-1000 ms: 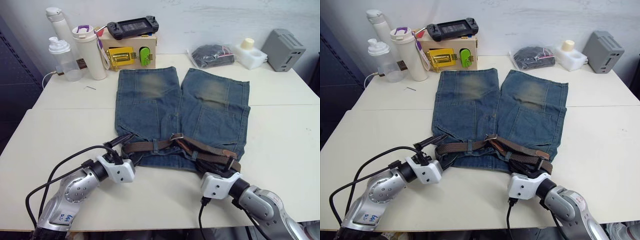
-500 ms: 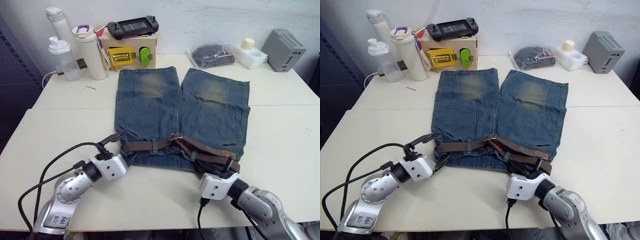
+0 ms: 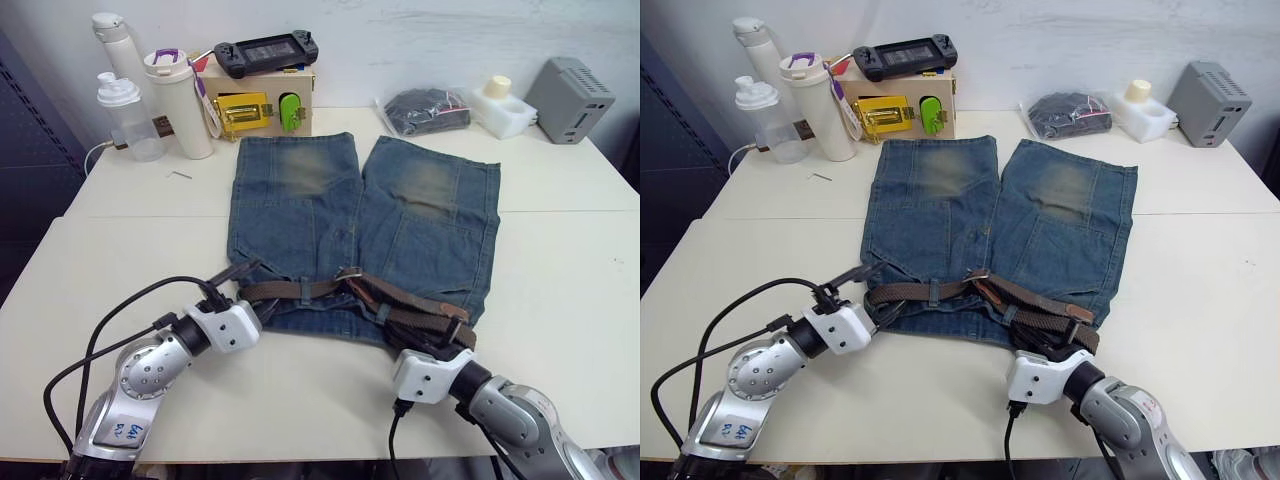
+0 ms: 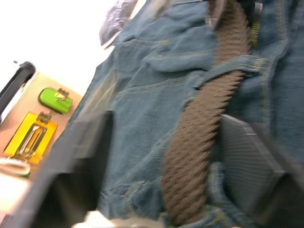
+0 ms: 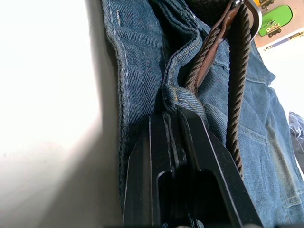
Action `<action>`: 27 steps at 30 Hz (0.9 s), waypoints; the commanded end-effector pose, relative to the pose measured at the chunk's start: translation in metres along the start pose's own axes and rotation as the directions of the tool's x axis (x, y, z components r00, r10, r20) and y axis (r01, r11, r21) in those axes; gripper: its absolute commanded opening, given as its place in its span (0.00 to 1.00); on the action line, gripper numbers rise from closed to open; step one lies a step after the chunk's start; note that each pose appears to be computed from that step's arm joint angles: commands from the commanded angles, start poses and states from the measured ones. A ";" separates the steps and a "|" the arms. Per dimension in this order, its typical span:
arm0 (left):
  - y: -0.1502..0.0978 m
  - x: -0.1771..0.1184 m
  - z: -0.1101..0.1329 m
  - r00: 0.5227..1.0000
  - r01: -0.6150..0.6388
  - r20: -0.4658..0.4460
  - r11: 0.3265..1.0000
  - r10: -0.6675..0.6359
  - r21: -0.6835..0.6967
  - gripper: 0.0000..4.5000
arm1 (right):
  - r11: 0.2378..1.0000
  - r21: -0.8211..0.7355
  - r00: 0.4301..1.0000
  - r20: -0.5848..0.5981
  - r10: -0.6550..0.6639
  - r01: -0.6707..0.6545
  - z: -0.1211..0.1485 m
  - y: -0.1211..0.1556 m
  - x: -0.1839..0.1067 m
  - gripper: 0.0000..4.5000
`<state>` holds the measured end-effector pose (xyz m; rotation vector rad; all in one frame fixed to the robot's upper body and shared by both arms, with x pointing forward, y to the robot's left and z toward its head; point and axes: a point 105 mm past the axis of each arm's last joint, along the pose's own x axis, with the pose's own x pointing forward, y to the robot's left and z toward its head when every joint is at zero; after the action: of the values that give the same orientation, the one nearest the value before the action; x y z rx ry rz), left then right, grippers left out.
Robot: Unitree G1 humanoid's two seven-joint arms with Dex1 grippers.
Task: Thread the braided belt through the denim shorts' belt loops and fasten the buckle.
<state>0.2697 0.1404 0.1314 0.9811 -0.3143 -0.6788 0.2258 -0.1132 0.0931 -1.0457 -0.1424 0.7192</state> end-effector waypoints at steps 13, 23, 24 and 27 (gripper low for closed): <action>0.004 -0.038 -0.065 0.952 -0.044 -0.306 0.996 0.018 -0.076 0.07 | 0.999 0.039 0.979 -0.206 -0.009 0.018 -0.044 0.000 -0.024 0.00; -0.010 -0.051 -0.080 0.940 -0.019 -0.341 0.996 -0.013 -0.089 0.07 | 0.999 0.027 0.975 -0.222 -0.022 0.029 -0.049 -0.009 -0.026 0.00; -0.011 -0.048 -0.076 0.945 -0.016 -0.327 0.995 -0.016 -0.093 0.07 | 0.999 0.028 0.975 -0.220 -0.020 0.026 -0.048 -0.008 -0.026 0.00; -0.014 -0.044 -0.068 0.959 -0.013 -0.282 0.992 -0.023 -0.125 0.07 | 0.999 0.045 0.980 -0.199 -0.015 0.024 -0.045 -0.008 -0.025 0.00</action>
<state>0.2683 0.1832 0.1094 0.9853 -0.1587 -0.5912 0.2285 -0.1382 0.0944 -1.0618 -0.0788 0.6500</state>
